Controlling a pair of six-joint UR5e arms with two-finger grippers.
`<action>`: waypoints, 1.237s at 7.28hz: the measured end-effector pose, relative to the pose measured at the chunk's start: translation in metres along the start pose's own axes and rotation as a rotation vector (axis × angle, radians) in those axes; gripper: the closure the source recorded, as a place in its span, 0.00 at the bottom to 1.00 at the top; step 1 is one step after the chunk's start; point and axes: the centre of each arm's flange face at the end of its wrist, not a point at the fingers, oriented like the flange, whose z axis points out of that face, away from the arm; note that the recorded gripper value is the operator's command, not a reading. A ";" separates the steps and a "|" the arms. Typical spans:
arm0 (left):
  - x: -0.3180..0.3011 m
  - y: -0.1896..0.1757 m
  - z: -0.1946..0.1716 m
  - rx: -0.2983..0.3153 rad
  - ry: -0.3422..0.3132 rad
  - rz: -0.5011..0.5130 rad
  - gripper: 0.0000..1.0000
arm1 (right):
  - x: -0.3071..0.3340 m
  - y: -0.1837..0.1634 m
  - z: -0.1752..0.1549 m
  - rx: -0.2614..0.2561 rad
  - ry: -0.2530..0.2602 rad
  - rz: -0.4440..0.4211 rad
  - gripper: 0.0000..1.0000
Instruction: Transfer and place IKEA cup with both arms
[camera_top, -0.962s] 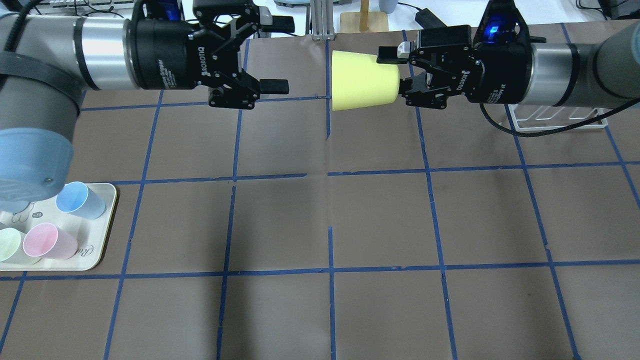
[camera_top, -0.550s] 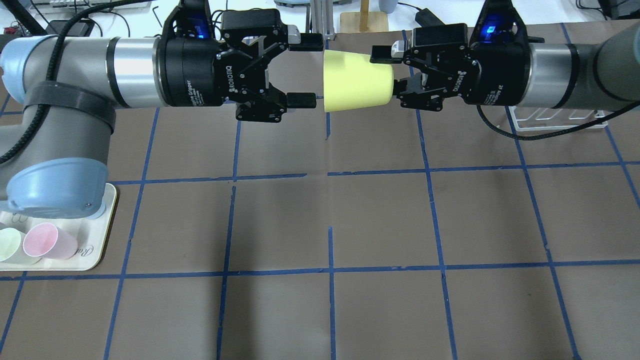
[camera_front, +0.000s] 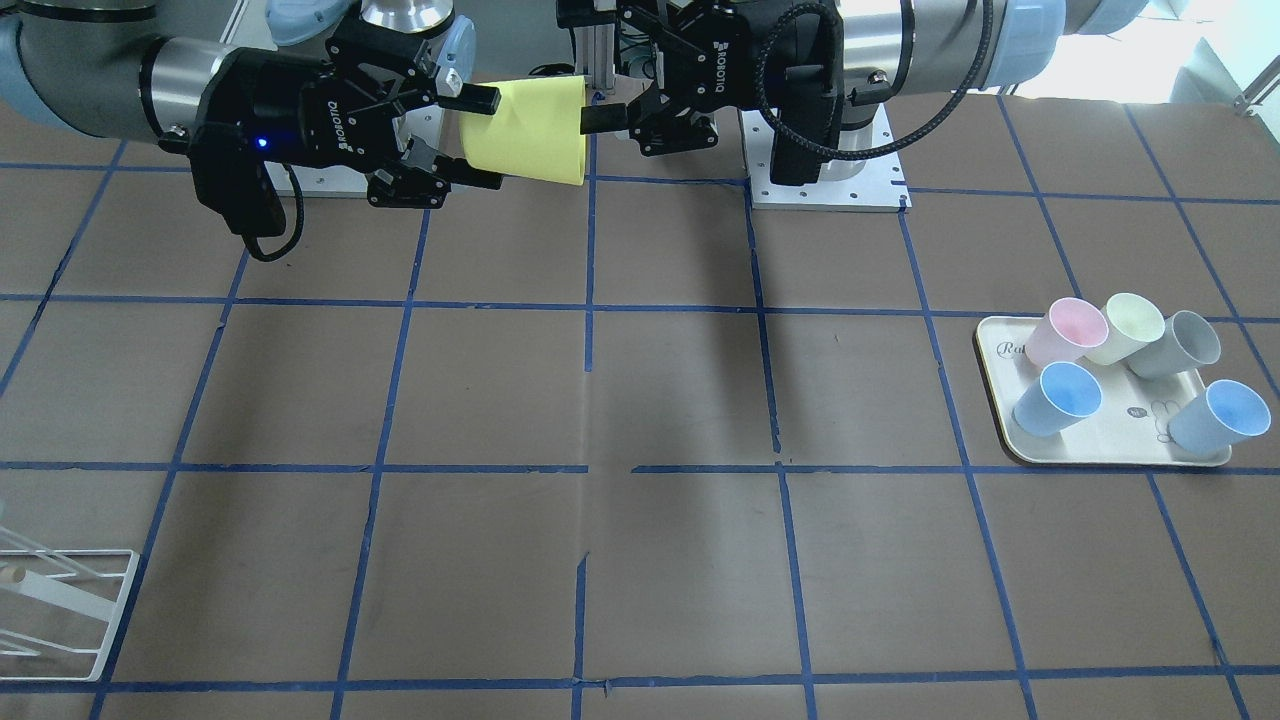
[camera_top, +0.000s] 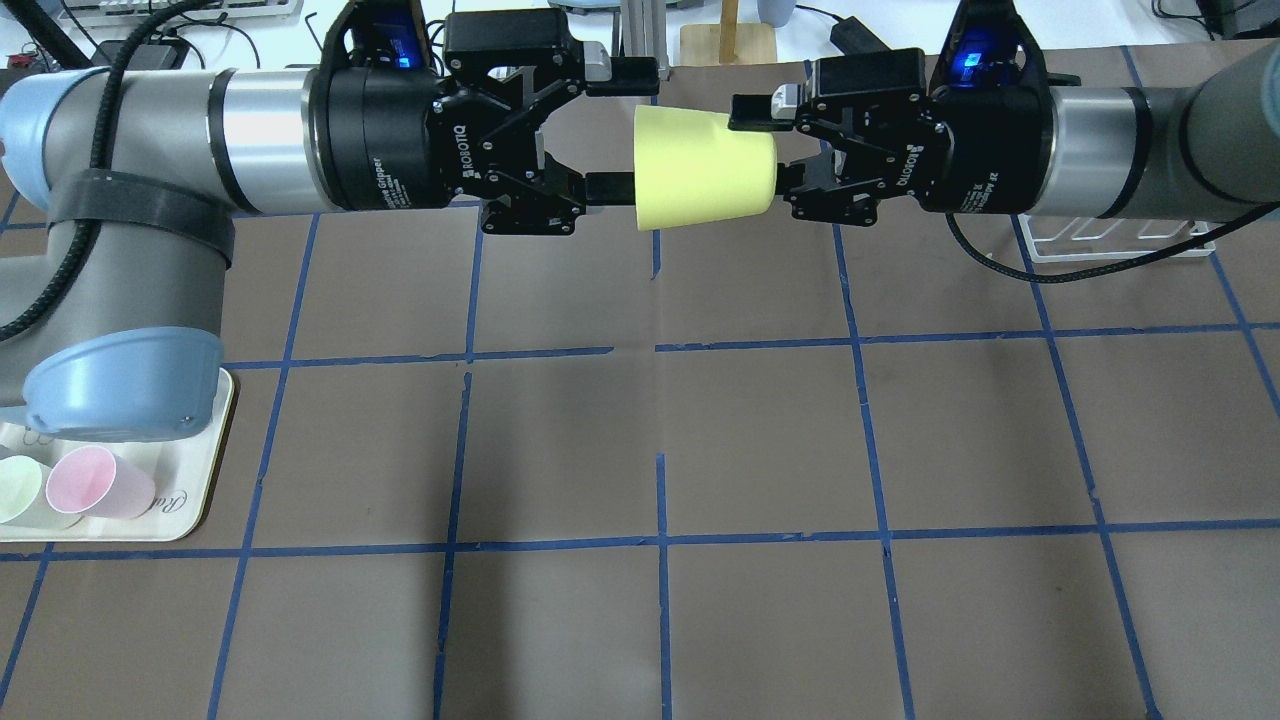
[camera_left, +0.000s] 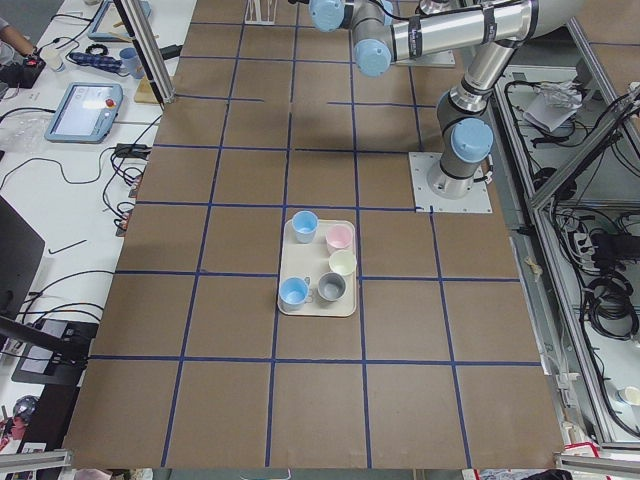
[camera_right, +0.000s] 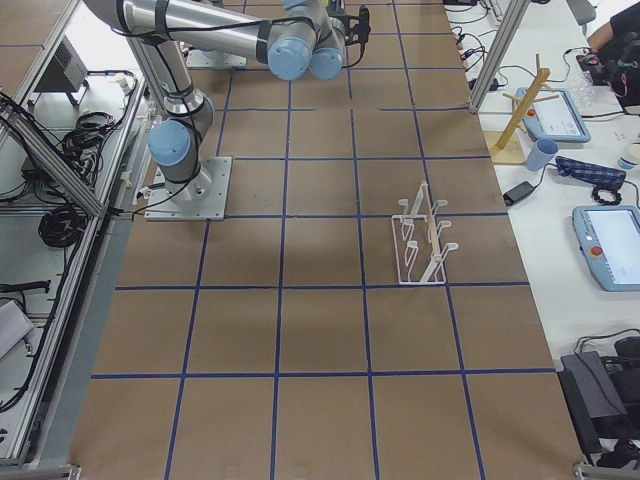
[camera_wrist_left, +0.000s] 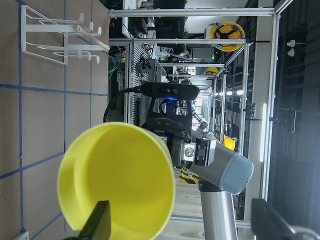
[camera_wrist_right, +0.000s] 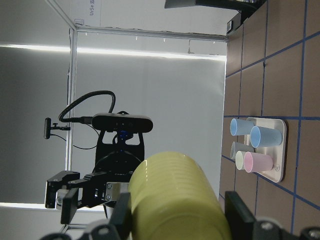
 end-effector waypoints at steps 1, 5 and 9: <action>0.001 0.000 0.000 0.000 0.000 0.009 0.10 | -0.001 0.000 0.001 -0.002 0.000 0.004 0.78; 0.001 0.000 0.002 -0.003 0.000 0.021 0.37 | -0.003 0.000 0.002 -0.003 0.000 0.007 0.77; 0.003 0.001 0.004 -0.005 0.000 0.033 0.72 | -0.003 0.000 0.002 -0.003 0.000 0.007 0.76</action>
